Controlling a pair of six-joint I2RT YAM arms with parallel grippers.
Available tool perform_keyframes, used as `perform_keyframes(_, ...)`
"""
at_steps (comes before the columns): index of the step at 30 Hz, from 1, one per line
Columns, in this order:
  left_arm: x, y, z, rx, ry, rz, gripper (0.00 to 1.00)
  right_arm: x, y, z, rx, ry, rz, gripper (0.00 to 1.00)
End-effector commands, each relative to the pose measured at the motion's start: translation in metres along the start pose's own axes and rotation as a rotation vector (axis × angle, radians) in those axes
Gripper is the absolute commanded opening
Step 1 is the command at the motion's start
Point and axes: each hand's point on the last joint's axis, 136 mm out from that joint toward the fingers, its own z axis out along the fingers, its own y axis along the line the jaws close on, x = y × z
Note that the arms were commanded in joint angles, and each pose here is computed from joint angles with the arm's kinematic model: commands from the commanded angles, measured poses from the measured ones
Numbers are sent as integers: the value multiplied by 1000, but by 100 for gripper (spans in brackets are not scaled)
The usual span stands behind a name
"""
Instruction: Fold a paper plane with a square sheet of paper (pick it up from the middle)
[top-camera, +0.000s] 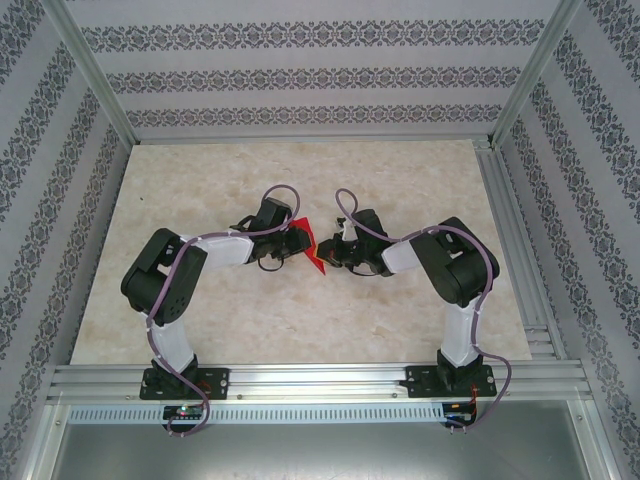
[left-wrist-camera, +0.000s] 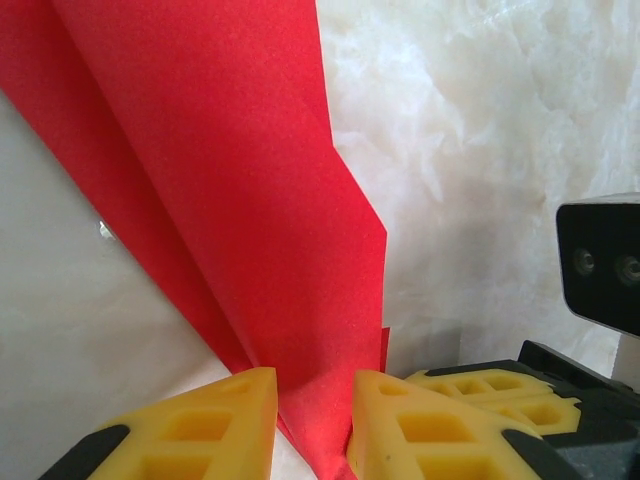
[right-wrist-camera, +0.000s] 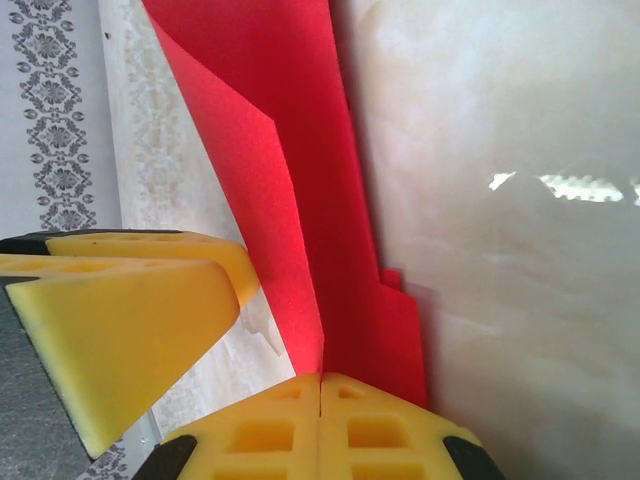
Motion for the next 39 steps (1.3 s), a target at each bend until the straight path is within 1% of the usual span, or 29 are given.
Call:
perform_keyframes(1,-12,-9,-2,29,-23,33,27,-1,-13,0,21,-13,36,0)
perform_keyframes(5,-14,-13,-4,44,-29,47,27,-1,-18,-1,34,-15,52,0)
perform_keyframes(9,-13,-19,-1,79,-13,57,26,-1,-20,-1,45,-14,56,0)
perform_keyframes(15,-15,-23,6,94,-8,59,26,0,-21,-1,49,-5,52,0)
perform_keyframes(26,-13,2,21,-11,7,13,24,1,-19,-1,46,2,46,0)
perform_keyframes(30,-9,10,24,-39,17,5,24,-4,-9,-4,30,-4,28,7)
perform_keyframes(33,-8,13,25,-48,21,-1,24,-7,0,-10,30,-17,8,17)
perform_keyframes(37,-4,17,26,-52,29,-8,24,-11,5,-27,56,-68,-23,28)
perform_keyframes(39,-3,18,26,-50,30,-8,24,-13,7,-35,74,-88,-41,32)
